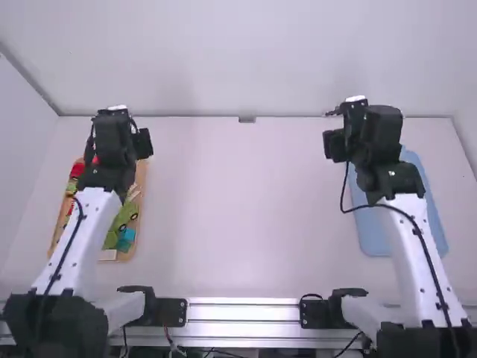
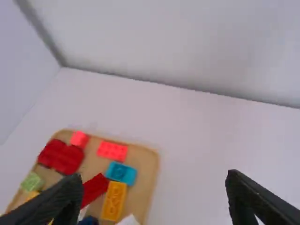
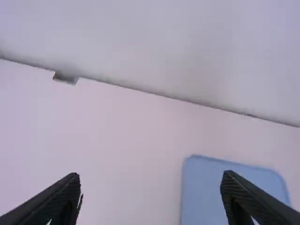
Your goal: Assemble lego blocks to make yellow taxi
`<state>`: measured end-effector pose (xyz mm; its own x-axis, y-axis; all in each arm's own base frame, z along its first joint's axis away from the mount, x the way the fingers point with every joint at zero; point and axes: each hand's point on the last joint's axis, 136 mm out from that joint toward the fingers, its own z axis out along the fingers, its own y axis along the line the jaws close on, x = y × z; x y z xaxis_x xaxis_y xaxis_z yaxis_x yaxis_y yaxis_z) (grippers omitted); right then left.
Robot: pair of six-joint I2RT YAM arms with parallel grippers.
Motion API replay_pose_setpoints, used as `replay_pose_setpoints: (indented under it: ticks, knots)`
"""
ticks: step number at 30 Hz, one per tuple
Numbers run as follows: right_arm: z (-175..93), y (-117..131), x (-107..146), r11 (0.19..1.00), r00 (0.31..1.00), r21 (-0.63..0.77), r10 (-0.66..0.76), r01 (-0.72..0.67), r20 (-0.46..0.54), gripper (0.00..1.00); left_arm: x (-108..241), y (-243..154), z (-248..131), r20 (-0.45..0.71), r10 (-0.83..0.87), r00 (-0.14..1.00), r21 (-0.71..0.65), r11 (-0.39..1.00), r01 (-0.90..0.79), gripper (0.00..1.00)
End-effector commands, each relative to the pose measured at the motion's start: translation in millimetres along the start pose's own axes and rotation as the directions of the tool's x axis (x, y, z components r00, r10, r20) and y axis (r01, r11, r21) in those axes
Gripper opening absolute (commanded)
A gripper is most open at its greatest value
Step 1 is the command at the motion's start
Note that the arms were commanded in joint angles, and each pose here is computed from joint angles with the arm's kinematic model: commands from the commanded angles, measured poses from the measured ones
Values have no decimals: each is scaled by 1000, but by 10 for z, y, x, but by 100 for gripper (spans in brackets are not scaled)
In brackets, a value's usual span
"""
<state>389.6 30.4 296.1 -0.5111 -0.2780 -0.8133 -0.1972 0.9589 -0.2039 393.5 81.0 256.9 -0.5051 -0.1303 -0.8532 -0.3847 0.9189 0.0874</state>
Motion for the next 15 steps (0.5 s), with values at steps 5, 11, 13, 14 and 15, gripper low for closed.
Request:
replay_pose_setpoints:
  ticks: [5,11,13,14,15]
  knots:
    - [221,92,-409,998,998,-24,-66,66,17,90,2,478,581,-199,-204,958,-149,973,177,90]
    - [368,160,-529,995,996,-41,-92,92,11,94,319,896,901,-371,-366,854,-295,918,265,95]
    - [414,167,-547,994,995,-44,-98,98,3,96,483,1070,1001,-418,-416,808,-345,895,282,96]
    - [438,172,-556,994,995,-46,-101,101,0,97,593,1192,1044,-431,-462,775,-391,870,301,97]
    - [458,177,-559,993,995,-48,-104,103,-6,97,724,1341,1078,-431,-530,730,-452,827,334,98]
